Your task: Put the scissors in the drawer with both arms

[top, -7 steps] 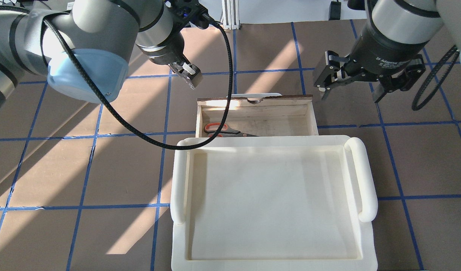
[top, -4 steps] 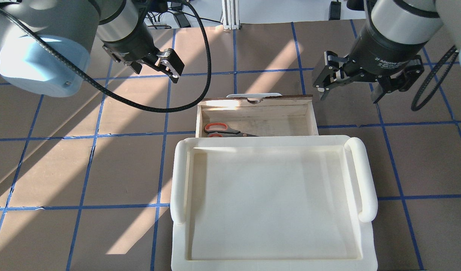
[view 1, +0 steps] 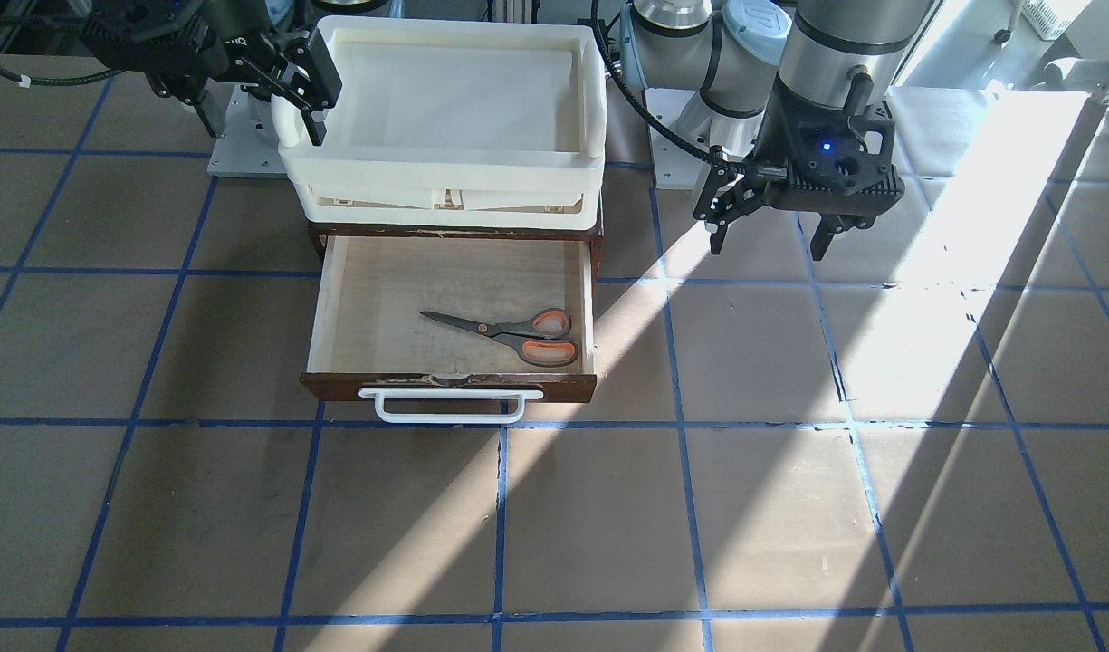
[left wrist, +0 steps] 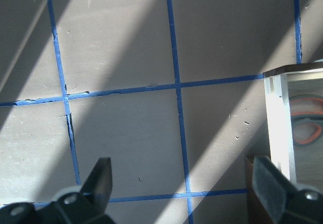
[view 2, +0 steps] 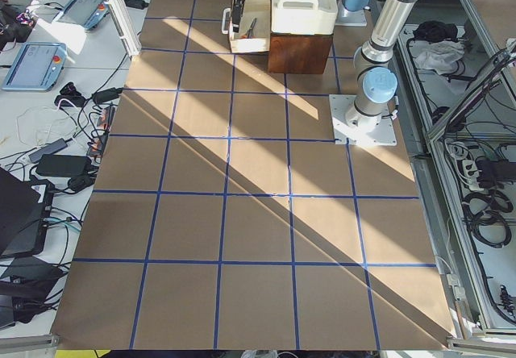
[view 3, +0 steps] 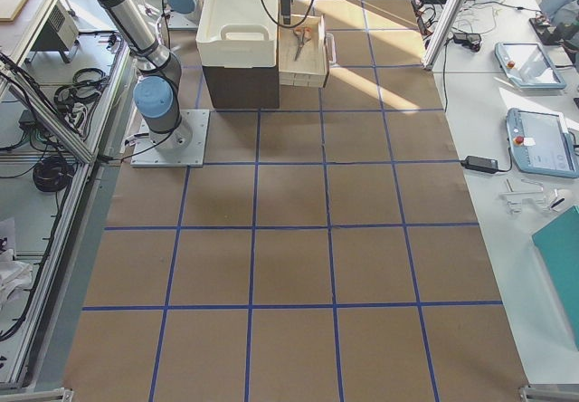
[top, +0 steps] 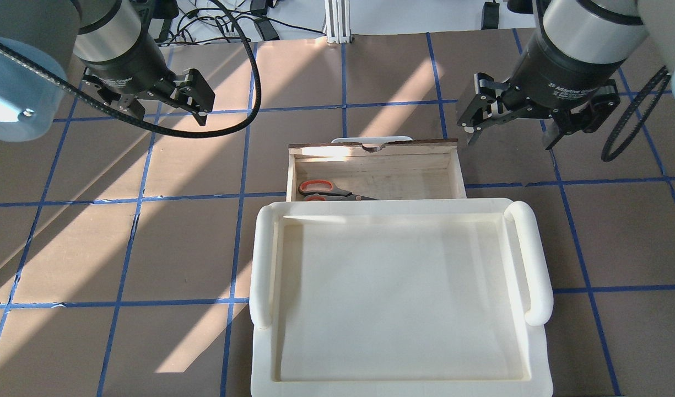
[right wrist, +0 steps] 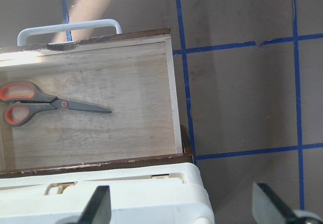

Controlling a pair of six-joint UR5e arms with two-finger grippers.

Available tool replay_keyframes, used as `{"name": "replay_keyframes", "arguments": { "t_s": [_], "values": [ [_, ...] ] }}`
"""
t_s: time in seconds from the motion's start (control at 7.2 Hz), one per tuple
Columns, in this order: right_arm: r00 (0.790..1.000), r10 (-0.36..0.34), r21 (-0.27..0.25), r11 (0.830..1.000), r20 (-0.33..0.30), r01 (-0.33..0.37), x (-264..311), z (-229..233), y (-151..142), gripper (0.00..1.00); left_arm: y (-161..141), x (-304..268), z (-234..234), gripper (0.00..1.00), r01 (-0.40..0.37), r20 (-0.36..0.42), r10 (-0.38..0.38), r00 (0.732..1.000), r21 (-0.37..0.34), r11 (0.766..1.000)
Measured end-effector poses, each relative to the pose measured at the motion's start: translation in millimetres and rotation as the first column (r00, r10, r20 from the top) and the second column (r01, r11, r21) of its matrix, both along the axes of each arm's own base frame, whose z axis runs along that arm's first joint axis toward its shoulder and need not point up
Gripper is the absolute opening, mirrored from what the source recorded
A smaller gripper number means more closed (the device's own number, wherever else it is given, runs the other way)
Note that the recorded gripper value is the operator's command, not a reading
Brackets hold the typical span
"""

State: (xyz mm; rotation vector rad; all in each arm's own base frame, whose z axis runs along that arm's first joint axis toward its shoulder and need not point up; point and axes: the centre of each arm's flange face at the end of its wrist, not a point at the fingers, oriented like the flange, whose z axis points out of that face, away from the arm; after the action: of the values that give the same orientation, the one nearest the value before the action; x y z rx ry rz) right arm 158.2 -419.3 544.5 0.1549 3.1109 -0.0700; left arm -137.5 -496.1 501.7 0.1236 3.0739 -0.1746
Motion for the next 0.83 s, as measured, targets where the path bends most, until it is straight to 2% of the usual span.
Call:
{"name": "replay_keyframes", "arguments": {
  "t_s": [0.42, 0.83],
  "values": [
    [1.000, 0.001, -0.002, 1.000, -0.008, -0.001, -1.8, -0.5, -2.1, 1.00, -0.7, 31.5, -2.6, 1.00, -0.065, -0.048, 0.066, 0.997, 0.013, 0.998],
    [1.000, -0.012, -0.025, 1.000, -0.009, 0.012, -10.5, 0.7, -13.4, 1.00, 15.2, 32.0, -3.6, 1.00, -0.075, -0.068, 0.076, 0.995, 0.015, 0.997]
  ]
}}
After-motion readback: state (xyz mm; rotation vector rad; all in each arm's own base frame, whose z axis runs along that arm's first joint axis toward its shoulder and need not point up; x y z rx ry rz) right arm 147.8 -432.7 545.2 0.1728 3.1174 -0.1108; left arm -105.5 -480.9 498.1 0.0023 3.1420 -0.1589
